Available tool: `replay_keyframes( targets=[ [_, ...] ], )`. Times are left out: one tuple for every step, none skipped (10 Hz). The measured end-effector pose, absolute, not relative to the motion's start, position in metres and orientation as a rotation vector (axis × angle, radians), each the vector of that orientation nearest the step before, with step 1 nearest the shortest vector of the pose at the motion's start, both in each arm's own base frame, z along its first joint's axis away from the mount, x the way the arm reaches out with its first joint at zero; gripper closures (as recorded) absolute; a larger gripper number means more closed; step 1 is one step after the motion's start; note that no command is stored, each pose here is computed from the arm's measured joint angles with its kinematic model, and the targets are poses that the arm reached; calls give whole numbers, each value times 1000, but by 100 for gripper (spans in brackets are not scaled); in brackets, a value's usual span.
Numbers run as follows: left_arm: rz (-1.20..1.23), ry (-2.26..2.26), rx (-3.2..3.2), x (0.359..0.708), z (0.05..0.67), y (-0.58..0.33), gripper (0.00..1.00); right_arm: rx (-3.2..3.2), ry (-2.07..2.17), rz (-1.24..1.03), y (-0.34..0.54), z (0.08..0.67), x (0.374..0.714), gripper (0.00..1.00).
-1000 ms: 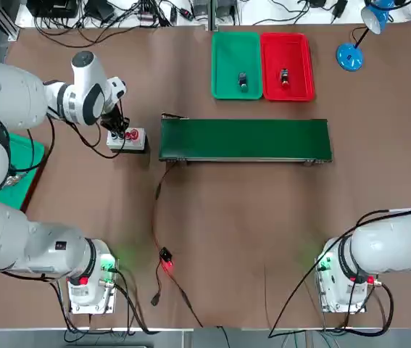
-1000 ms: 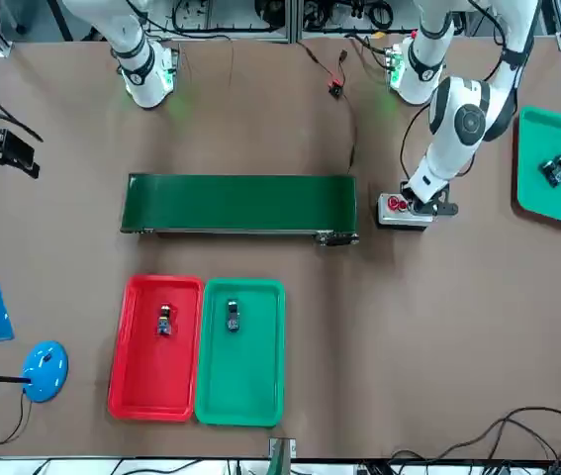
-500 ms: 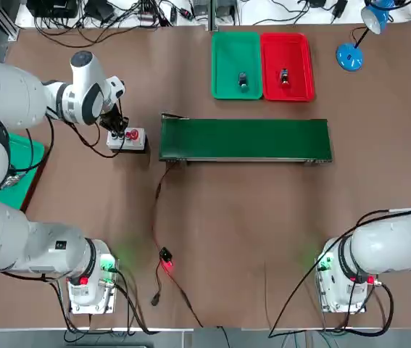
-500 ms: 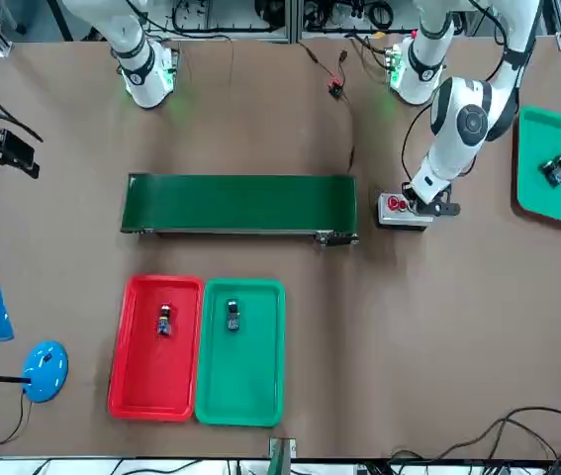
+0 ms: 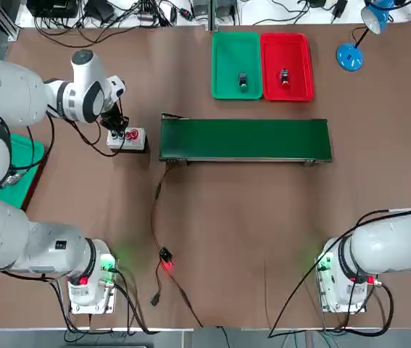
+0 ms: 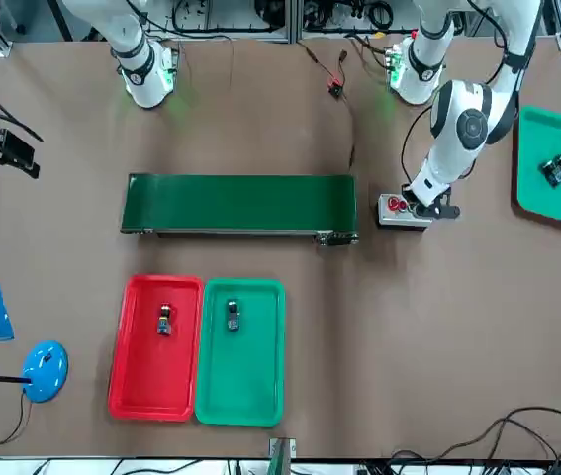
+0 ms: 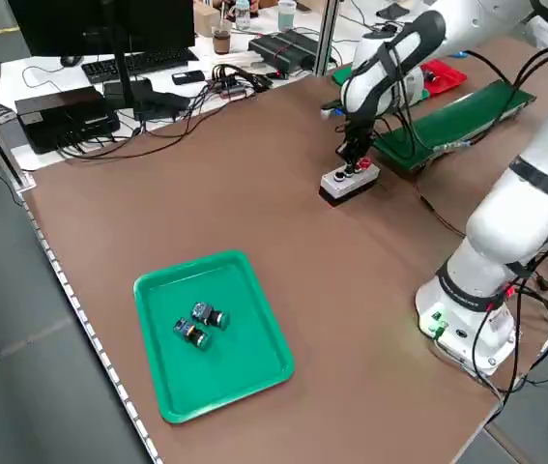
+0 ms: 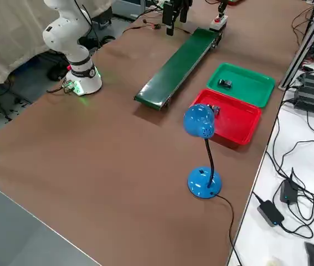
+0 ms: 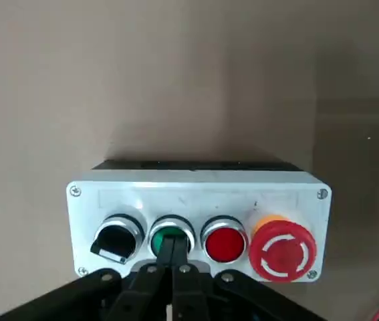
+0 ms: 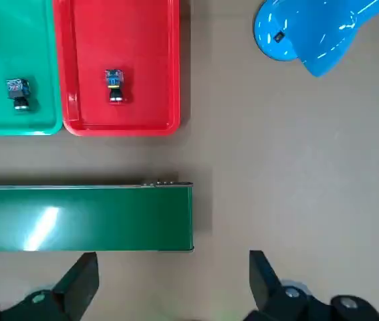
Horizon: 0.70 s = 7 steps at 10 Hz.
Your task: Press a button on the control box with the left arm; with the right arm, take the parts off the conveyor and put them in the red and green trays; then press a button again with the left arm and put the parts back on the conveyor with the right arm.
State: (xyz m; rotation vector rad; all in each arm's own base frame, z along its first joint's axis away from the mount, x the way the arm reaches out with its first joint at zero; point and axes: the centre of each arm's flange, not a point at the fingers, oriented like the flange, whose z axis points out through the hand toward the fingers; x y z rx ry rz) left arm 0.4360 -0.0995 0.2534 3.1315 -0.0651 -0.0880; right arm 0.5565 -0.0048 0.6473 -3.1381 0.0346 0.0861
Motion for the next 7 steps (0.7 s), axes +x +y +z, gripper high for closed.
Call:
replay_keyframes(
  targets=[
    [-89, -64, 3131, 436, 253, -99, 99, -3138, 35, 86, -5, 647, 556, 1],
    [-90, -63, 3131, 437, 253, -99, 99, -3138, 35, 86, -5, 647, 556, 1],
    [-88, -59, 3130, 439, 253, -98, 99, -3138, 35, 86, -5, 647, 556, 1],
    [-86, -56, 3129, 442, 253, -98, 99, -3138, 35, 86, -5, 647, 556, 1],
    [-81, -52, 3127, 445, 254, -98, 99, -3138, 35, 86, -5, 647, 556, 1],
    [-72, -49, 3125, 449, 255, -98, 99, -3138, 35, 86, -5, 647, 556, 1],
    [-55, -48, 3122, 455, 259, -98, 99, -3138, 35, 86, -5, 647, 556, 1]
  ],
)
